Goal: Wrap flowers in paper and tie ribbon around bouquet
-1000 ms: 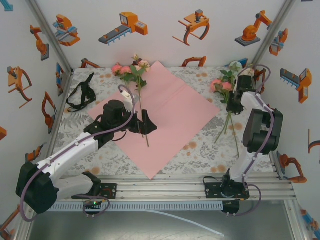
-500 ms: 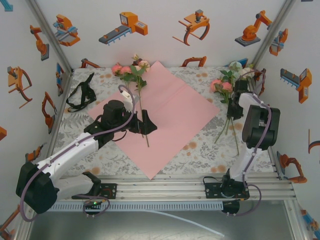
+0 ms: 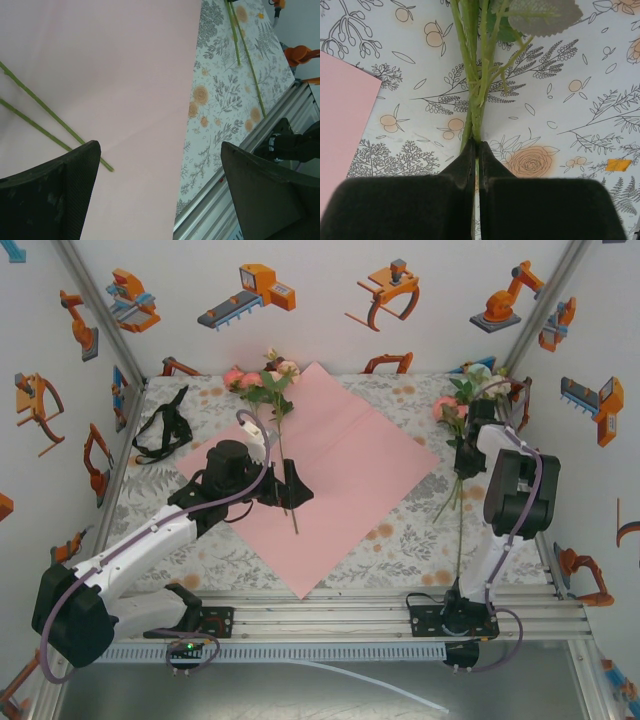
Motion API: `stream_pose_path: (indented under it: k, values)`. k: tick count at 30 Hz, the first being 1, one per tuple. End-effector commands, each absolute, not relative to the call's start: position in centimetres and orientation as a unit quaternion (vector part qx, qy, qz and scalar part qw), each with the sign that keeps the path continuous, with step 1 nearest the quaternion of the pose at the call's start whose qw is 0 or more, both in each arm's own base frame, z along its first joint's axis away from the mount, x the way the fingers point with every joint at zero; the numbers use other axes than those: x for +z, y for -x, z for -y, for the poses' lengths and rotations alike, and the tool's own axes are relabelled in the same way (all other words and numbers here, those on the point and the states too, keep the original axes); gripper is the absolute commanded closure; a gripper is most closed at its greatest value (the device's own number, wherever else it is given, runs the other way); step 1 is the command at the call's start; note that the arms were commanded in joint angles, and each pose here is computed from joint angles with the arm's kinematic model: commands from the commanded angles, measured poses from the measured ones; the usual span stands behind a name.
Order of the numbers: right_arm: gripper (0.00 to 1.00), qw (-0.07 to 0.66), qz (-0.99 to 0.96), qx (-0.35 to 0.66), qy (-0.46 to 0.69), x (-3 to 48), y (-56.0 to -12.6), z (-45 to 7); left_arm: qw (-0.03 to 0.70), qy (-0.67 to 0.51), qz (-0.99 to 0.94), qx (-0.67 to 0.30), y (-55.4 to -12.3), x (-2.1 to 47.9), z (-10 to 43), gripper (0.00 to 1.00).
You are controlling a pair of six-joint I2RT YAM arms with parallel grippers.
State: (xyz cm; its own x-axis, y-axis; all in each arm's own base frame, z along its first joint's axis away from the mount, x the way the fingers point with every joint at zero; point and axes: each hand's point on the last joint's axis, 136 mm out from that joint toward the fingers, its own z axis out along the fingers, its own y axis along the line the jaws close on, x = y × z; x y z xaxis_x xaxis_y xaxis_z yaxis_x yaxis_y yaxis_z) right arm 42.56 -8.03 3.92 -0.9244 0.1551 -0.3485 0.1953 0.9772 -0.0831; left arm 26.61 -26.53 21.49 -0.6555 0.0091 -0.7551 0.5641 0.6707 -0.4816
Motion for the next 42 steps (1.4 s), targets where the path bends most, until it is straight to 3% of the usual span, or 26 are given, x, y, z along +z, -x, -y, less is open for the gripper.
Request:
stream_pose_path:
  k: [1, 12, 20, 25, 34, 42]
  values:
    - [1.00, 0.190, -0.978, -0.049, -0.076, 5.8, -42.9, 7.3, 0.388, -0.183, -0.827, -0.364, -26.5, 22.2, 26.5, 0.03]
    - [1.00, 0.346, -0.933, -0.079, -0.051, 16.2, -44.2, 4.7, 0.408, -0.152, -0.839, -0.327, -27.5, 22.1, 25.0, 0.03]
    - [1.00, 0.463, -0.883, 0.036, -0.071, 23.4, -45.1, -2.5, 0.444, -0.115, -0.839, -0.294, -28.2, 23.0, 22.9, 0.03]
    - [1.00, 0.496, -0.860, 0.112, -0.043, 26.1, -46.8, -10.5, 0.467, -0.088, -0.838, -0.269, -28.2, 23.5, 20.9, 0.03]
    - [1.00, 0.491, -0.849, 0.195, 0.026, 25.3, -51.4, -26.6, 0.467, -0.063, -0.851, -0.233, -27.4, 23.1, 18.3, 0.03]
    - [1.00, 0.453, -0.861, 0.228, 0.034, 20.5, -54.3, -34.7, 0.472, -0.057, -0.850, -0.229, -26.7, 23.1, 17.3, 0.03]
